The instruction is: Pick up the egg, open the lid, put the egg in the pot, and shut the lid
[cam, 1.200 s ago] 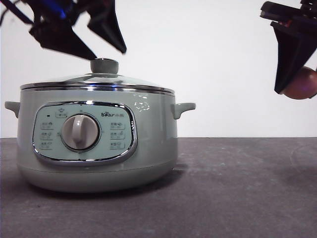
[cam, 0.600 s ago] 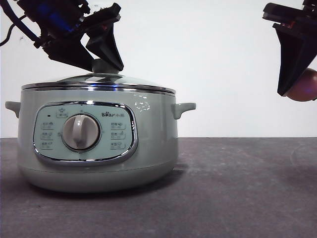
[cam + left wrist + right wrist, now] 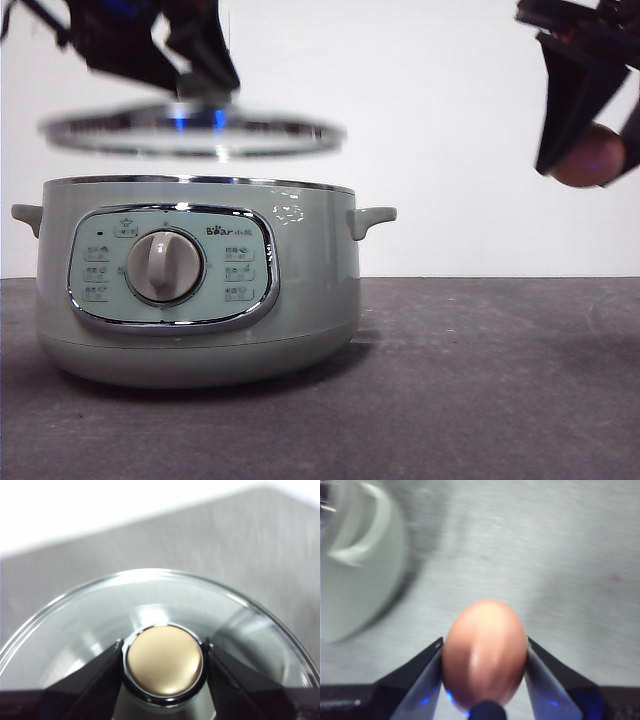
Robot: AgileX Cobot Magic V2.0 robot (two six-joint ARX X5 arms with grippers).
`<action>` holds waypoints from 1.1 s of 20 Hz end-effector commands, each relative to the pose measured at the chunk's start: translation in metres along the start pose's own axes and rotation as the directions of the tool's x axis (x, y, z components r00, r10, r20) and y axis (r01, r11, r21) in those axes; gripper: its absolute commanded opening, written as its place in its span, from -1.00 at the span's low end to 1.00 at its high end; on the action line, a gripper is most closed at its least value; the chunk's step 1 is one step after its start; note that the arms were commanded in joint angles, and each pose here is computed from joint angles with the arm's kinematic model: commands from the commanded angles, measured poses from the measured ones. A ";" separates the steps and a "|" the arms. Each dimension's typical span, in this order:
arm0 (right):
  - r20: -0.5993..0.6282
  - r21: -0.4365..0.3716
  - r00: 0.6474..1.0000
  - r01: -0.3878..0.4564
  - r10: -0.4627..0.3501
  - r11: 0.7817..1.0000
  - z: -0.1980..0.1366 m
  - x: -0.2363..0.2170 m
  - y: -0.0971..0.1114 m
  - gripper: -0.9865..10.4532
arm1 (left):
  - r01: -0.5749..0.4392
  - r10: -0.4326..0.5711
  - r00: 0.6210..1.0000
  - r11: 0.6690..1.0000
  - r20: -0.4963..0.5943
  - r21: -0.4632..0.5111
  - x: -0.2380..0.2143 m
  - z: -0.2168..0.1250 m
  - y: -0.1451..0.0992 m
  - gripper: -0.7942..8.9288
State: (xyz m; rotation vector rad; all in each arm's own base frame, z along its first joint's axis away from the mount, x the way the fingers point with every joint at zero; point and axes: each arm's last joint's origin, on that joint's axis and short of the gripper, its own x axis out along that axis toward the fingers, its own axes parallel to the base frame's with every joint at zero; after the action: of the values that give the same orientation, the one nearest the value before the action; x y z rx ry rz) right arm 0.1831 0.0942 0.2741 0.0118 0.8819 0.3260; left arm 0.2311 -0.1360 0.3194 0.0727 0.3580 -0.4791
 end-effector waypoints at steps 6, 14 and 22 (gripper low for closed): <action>0.097 -0.112 0.964 -0.236 0.247 0.965 0.051 -0.015 0.036 -0.85 | -0.153 0.139 0.960 0.987 0.243 0.041 -0.093 0.073 0.006 -0.85; -0.042 -0.297 0.944 -0.325 0.328 0.898 0.116 0.048 0.116 -0.85 | -0.254 0.236 0.911 0.967 0.337 0.010 -0.179 0.078 0.013 -0.85; -0.211 -0.461 0.934 -0.354 0.287 0.814 0.121 0.145 0.176 -0.85 | -0.321 0.309 0.876 0.947 0.371 -0.031 -0.224 0.064 0.017 -0.85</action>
State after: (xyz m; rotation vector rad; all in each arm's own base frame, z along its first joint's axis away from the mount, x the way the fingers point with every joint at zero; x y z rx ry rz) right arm 0.3120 0.3166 0.2679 -0.3152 0.9187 0.8546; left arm 0.0800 -0.0356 0.4480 0.0879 0.0285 -0.1679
